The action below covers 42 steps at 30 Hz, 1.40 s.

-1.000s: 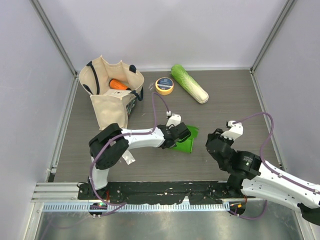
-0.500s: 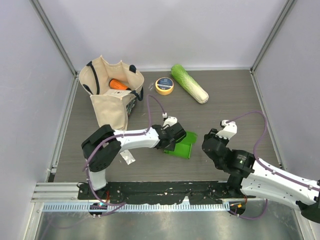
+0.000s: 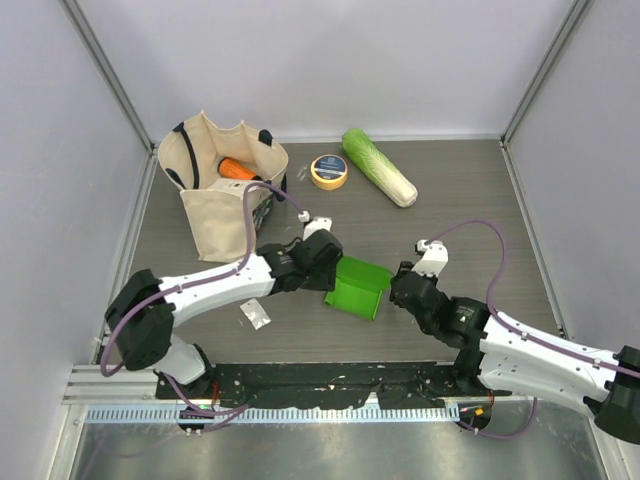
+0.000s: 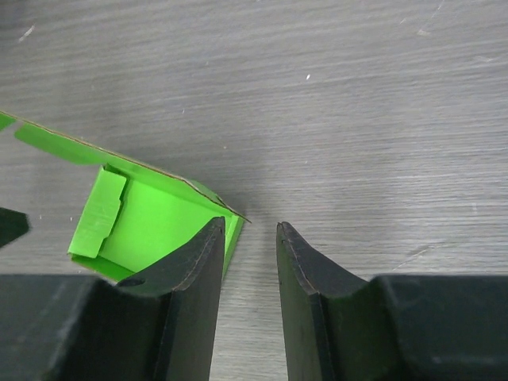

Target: Fold the paper box

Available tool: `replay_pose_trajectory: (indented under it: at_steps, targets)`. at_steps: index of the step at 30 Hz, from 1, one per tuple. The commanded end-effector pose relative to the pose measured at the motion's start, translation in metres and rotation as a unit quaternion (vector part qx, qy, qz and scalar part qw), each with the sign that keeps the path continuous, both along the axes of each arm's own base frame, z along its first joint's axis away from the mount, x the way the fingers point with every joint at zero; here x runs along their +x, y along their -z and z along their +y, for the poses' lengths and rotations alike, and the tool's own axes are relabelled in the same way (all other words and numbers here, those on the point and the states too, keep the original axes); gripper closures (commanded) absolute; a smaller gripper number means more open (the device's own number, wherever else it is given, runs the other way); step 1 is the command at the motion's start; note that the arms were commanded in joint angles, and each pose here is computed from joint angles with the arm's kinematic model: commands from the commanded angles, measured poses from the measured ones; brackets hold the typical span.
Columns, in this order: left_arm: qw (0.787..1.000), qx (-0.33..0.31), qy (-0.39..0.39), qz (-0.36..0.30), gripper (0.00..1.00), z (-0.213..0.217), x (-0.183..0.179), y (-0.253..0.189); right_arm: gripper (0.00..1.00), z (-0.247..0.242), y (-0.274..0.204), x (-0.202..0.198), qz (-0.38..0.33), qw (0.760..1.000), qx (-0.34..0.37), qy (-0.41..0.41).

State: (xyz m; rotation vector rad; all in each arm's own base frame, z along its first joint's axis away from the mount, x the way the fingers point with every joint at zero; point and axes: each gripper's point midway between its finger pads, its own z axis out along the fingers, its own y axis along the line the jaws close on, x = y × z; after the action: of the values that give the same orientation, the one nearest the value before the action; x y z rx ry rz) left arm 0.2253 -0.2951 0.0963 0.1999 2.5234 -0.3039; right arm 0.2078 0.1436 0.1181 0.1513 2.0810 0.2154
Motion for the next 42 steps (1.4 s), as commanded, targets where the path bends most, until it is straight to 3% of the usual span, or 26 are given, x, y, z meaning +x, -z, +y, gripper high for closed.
replay_pose_trajectory:
  at_steps: [1,4,9,16,22,28,36,40,42]
  targets:
    - [0.996,-0.077,0.042,0.02,0.54,-0.004,-0.003,-0.01,0.63,0.02,0.008,0.007,0.03,0.997,0.053,-0.039]
    - [0.993,-0.088,0.064,0.034,0.61,-0.007,-0.007,-0.001,0.66,0.032,0.025,0.006,0.065,0.994,0.069,-0.056]
    - [0.992,-0.108,0.061,0.028,0.47,-0.015,-0.003,0.01,0.66,0.051,0.041,0.004,0.088,0.989,0.091,-0.077]
    - [0.997,-0.066,0.038,0.03,0.6,-0.008,0.005,0.037,0.66,0.056,0.065,0.005,0.1,0.991,0.054,-0.064]
    - [0.997,-0.058,0.028,0.034,0.55,-0.011,0.008,0.046,0.75,0.05,0.076,0.005,0.098,0.994,0.02,-0.043]
    - [0.997,-0.063,0.024,0.04,0.57,-0.016,0.01,0.051,0.83,0.047,0.078,0.006,0.094,0.995,0.011,-0.034]
    - [0.996,-0.069,0.021,0.055,0.71,-0.02,0.007,0.059,0.91,0.047,0.077,0.006,0.091,0.995,0.008,-0.036]
    - [0.997,-0.044,0.018,0.059,0.87,-0.014,0.005,0.065,0.94,0.05,0.076,0.006,0.089,0.995,0.009,-0.039]
    - [0.998,-0.018,0.02,0.054,1.0,-0.011,0.002,0.069,0.95,0.052,0.077,0.006,0.089,0.995,0.007,-0.037]
